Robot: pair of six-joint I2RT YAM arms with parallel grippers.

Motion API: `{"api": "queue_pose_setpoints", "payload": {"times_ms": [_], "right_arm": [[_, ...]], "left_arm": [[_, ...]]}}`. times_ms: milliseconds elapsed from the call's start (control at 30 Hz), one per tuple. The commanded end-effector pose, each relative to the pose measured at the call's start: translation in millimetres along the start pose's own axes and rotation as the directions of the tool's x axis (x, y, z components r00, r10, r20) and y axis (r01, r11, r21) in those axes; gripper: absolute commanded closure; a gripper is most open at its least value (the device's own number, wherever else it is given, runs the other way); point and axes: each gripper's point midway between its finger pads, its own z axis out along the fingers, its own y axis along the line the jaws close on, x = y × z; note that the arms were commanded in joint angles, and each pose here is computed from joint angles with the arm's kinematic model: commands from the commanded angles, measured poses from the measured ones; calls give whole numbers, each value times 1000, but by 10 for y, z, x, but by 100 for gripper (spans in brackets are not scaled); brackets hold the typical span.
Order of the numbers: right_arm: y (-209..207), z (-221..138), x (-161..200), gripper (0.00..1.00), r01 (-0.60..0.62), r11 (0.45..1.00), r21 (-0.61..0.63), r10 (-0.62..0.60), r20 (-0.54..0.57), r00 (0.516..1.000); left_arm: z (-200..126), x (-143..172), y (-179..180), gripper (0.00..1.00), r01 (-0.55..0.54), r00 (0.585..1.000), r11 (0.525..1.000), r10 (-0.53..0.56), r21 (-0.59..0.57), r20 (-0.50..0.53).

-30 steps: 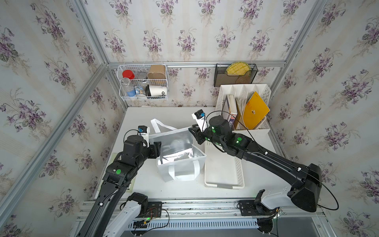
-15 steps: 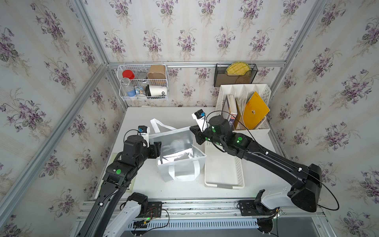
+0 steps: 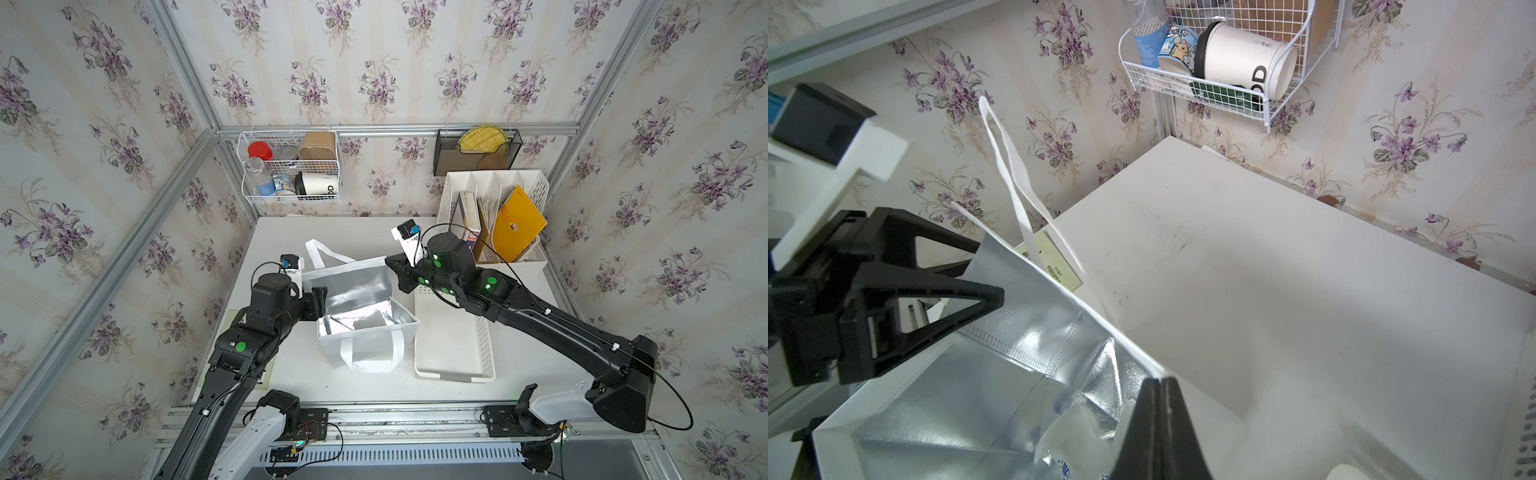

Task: Place the ice pack in the delivery bag
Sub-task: Tear off the adhesive seal from the delivery bag.

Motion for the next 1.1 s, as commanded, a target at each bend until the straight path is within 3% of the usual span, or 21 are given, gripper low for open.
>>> {"api": "queue_pose_setpoints", "payload": {"times_ms": [0, 1067], "right_arm": [[121, -77, -142, 100, -32, 998, -49, 34, 44, 998], [717, -299, -1022, 100, 40, 984, -172, -1, 219, 976]], "left_arm": [[-10, -29, -25, 31, -9, 1000, 1000, 9, 10, 6], [17, -9, -25, 32, -10, 1000, 1000, 10, 11, -10]]}}
